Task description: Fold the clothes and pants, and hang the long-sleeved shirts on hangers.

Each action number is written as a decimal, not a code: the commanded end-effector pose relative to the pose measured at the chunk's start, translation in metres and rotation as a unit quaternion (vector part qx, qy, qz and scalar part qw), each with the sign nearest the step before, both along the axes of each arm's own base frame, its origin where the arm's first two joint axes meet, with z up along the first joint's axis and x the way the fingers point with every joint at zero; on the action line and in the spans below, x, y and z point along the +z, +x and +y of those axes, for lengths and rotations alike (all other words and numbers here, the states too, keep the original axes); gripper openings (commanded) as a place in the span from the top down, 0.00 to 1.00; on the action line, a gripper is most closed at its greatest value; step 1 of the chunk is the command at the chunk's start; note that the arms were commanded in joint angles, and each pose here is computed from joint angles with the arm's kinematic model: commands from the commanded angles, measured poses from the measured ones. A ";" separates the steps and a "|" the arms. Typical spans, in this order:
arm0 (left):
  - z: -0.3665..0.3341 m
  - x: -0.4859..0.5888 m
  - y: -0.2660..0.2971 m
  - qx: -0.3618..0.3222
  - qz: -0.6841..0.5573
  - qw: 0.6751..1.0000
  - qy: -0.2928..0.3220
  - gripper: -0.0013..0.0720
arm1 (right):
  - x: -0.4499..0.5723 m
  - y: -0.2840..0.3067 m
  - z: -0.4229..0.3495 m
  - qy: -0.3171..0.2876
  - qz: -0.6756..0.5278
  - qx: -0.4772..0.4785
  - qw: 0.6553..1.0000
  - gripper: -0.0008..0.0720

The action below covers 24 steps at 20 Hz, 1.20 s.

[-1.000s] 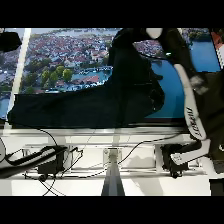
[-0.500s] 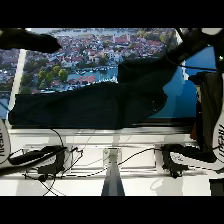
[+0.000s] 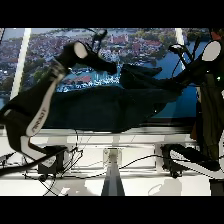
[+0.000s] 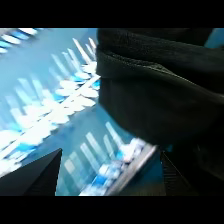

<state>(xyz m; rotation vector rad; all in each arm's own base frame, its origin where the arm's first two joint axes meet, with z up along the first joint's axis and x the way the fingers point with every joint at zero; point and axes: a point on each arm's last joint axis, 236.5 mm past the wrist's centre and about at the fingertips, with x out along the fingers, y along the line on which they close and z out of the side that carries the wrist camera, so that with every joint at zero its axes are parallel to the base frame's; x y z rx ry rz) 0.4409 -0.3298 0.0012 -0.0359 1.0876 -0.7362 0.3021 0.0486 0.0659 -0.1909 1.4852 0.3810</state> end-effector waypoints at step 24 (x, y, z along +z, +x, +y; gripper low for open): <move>0.073 0.213 0.067 -0.057 -0.419 0.894 0.151 0.95 | 0.045 0.160 0.024 0.090 -0.326 -0.082 0.937 0.96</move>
